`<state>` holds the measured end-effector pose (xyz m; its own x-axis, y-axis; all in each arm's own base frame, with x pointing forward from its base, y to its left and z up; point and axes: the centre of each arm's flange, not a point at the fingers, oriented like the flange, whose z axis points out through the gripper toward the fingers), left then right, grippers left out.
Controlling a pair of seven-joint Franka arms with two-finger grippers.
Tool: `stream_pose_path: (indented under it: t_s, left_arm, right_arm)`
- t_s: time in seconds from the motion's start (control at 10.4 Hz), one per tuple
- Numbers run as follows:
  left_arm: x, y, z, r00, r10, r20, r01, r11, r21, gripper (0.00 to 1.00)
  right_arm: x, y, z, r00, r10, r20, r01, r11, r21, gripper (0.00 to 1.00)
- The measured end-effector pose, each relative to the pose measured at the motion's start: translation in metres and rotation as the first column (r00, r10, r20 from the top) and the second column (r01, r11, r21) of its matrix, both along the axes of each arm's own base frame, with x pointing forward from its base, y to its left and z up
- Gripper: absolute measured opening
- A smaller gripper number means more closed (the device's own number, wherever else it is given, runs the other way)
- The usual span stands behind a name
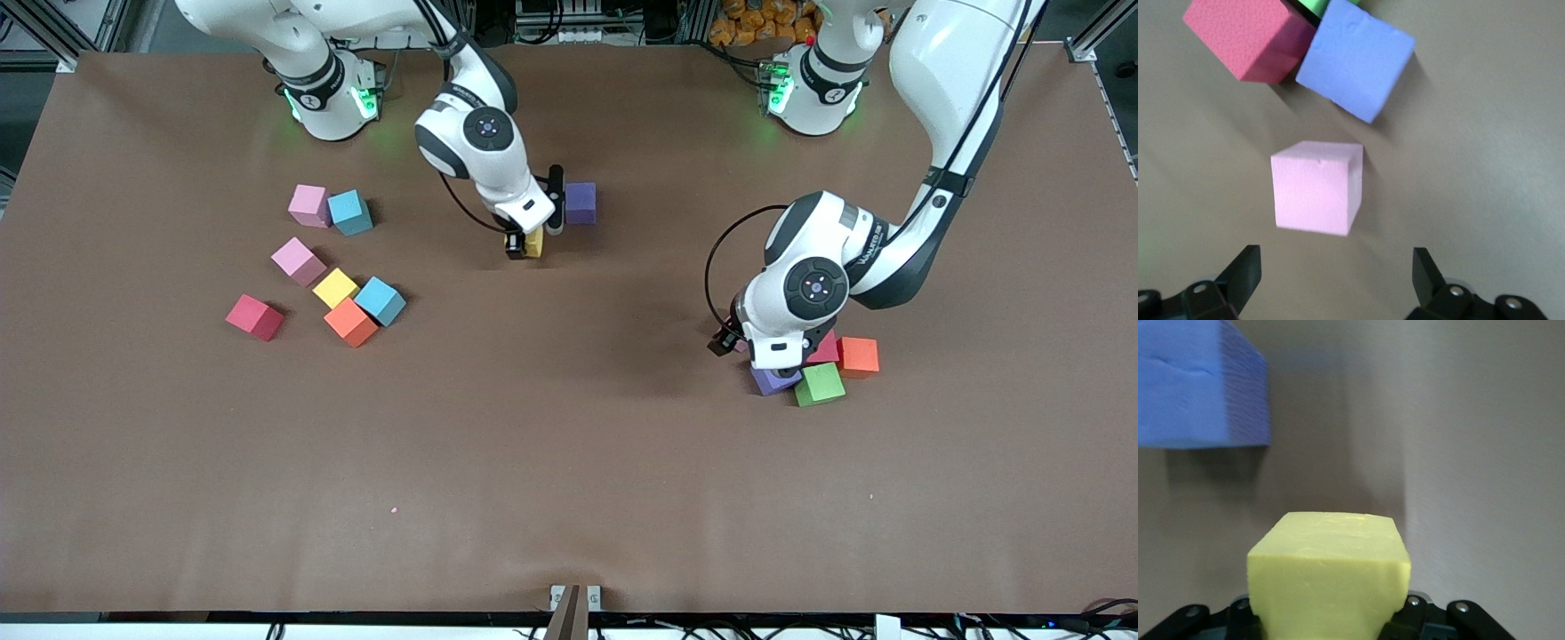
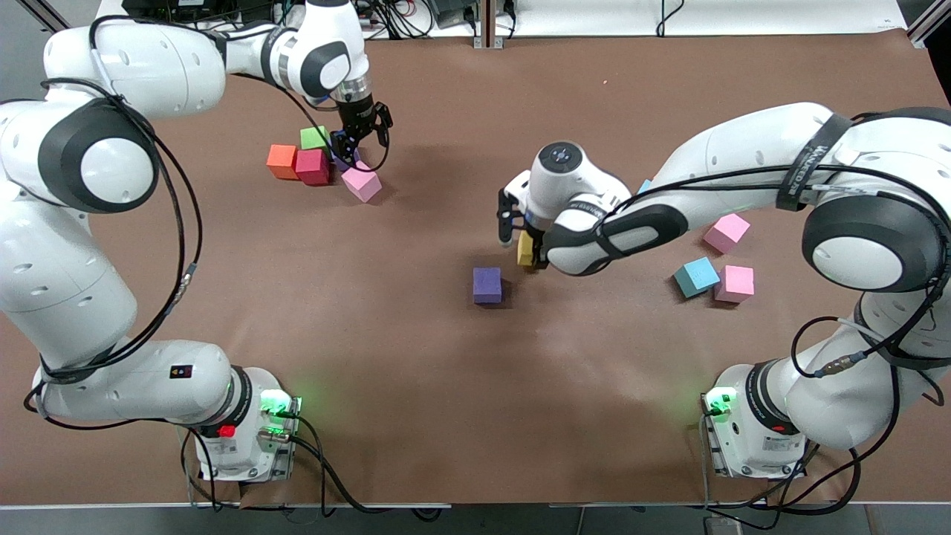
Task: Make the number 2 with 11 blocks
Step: 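Carry the yellow block toward the blue block while the left gripper reaches the pink block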
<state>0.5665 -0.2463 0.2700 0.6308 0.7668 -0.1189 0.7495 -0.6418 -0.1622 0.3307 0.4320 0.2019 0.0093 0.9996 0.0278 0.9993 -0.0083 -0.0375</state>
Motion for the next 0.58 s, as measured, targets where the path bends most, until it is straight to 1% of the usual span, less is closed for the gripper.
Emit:
stream_pose_path:
  t_s: [0.1, 0.29, 0.58]
  left_arm:
    - [-0.006, 0.006, -0.009, 1.000, 0.001, 0.017, -0.001, 1.000, -0.001, 1.00]
    - [-0.013, 0.019, -0.019, 1.000, 0.012, 0.020, -0.012, 1.000, 0.002, 1.00]
    - [-0.021, 0.020, -0.025, 1.000, 0.004, 0.010, -0.004, 1.000, 0.006, 1.00]
  right_arm:
    - [-0.010, 0.007, -0.002, 1.000, 0.013, -0.006, -0.013, 1.000, 0.001, 0.59]
    - [-0.023, 0.016, -0.003, 0.999, 0.038, -0.013, -0.038, 0.999, 0.005, 0.59]
    - [-0.032, 0.022, -0.003, 0.998, 0.057, -0.021, -0.057, 0.998, 0.008, 0.59]
